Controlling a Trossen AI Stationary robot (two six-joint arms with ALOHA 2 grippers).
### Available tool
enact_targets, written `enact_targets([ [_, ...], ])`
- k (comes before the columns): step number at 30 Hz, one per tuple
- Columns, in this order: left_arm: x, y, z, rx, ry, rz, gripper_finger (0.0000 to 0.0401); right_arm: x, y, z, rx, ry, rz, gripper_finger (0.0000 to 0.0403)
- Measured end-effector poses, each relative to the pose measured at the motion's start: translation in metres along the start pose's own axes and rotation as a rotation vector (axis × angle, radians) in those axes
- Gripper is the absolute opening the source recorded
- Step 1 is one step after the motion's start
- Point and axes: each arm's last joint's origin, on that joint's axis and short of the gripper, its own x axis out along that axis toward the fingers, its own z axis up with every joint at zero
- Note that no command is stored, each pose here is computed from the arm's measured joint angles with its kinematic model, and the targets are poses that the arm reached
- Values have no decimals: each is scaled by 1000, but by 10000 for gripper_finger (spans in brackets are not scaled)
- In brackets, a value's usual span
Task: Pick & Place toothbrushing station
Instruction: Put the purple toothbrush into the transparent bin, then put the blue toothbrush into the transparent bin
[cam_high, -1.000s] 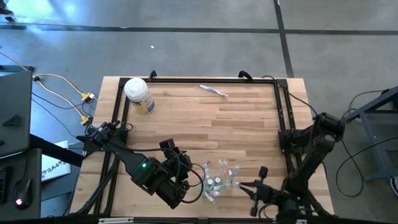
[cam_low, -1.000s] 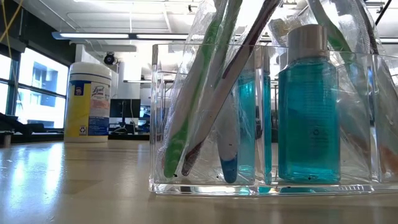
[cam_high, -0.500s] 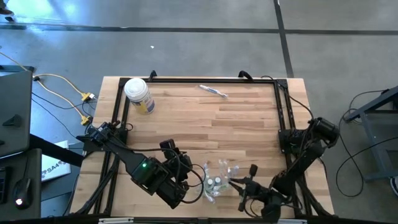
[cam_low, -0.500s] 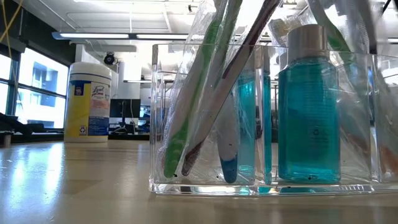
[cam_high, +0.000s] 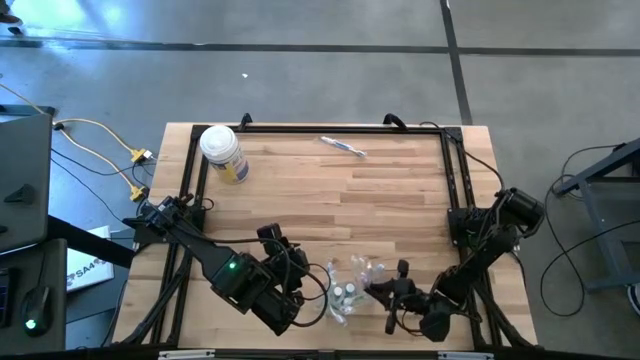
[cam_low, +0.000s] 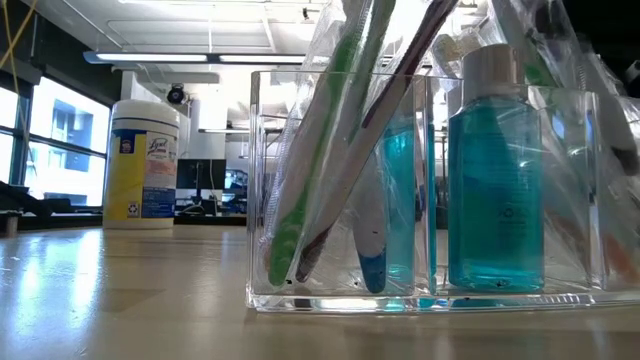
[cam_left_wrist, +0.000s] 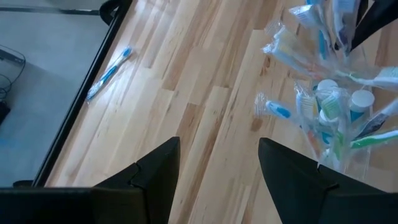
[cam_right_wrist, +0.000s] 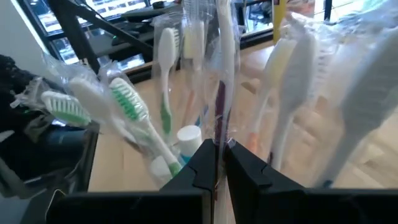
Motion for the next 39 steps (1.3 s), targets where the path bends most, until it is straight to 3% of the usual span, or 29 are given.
enact_targets([
  [12,0,0,0,-2,4,-4,214,8,-6,-5,95,108,24,28],
  [23,0,0,0,0,5,-5,214,10,-7,-5,100,136,41,44],
  [39,0,0,0,3,6,-6,214,5,-8,6,65,169,63,168],
])
